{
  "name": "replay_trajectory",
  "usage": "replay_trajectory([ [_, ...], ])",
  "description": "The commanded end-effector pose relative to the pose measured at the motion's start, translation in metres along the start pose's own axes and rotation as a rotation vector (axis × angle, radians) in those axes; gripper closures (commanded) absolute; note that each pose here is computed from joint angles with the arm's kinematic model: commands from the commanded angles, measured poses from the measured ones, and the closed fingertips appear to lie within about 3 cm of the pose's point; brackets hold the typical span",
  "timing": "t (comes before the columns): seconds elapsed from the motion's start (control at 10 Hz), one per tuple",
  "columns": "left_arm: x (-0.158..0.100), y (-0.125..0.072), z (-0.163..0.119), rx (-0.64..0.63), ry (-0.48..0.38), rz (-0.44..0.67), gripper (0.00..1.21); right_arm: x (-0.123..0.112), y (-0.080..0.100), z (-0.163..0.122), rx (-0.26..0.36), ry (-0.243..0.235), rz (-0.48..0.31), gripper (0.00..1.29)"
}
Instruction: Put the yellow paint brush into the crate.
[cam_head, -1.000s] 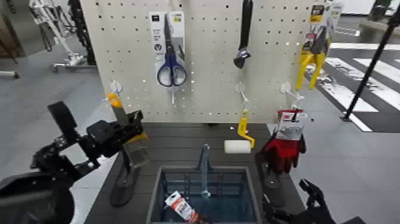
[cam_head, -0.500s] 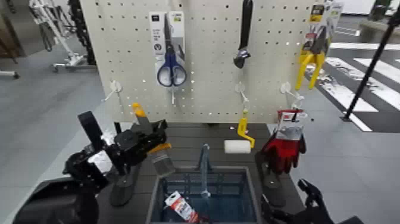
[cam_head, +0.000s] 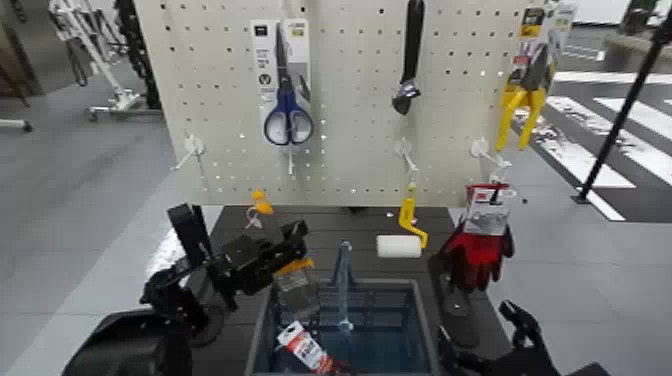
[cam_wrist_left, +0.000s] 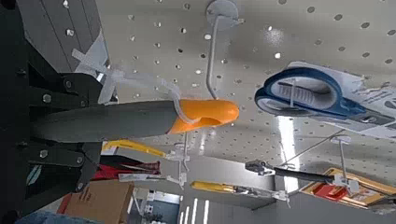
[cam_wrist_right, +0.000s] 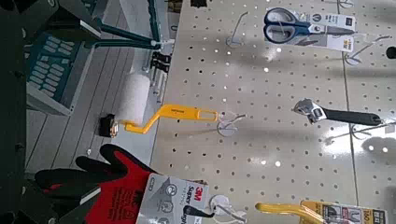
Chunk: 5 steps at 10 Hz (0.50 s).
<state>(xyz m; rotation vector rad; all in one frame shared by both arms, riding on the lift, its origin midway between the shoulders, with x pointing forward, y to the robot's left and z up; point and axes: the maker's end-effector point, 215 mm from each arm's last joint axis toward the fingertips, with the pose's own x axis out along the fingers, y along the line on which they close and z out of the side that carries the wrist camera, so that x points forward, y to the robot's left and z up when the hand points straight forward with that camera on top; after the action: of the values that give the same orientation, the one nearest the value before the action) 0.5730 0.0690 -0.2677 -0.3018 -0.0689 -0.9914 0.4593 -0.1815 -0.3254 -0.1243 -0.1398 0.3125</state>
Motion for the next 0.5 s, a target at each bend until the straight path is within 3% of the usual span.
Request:
replay_trajectory([
  [0.1, 0.004, -0.005, -0.022, -0.043, 0.02, -0.017, 1.18, 0.001, 0.0, 0.0, 0.0, -0.002, 0.001, 0.15],
  [0.5, 0.007, -0.011, -0.046, -0.088, 0.039, -0.031, 1.18, 0.001, 0.002, -0.001, 0.002, -0.001, 0.005, 0.15],
])
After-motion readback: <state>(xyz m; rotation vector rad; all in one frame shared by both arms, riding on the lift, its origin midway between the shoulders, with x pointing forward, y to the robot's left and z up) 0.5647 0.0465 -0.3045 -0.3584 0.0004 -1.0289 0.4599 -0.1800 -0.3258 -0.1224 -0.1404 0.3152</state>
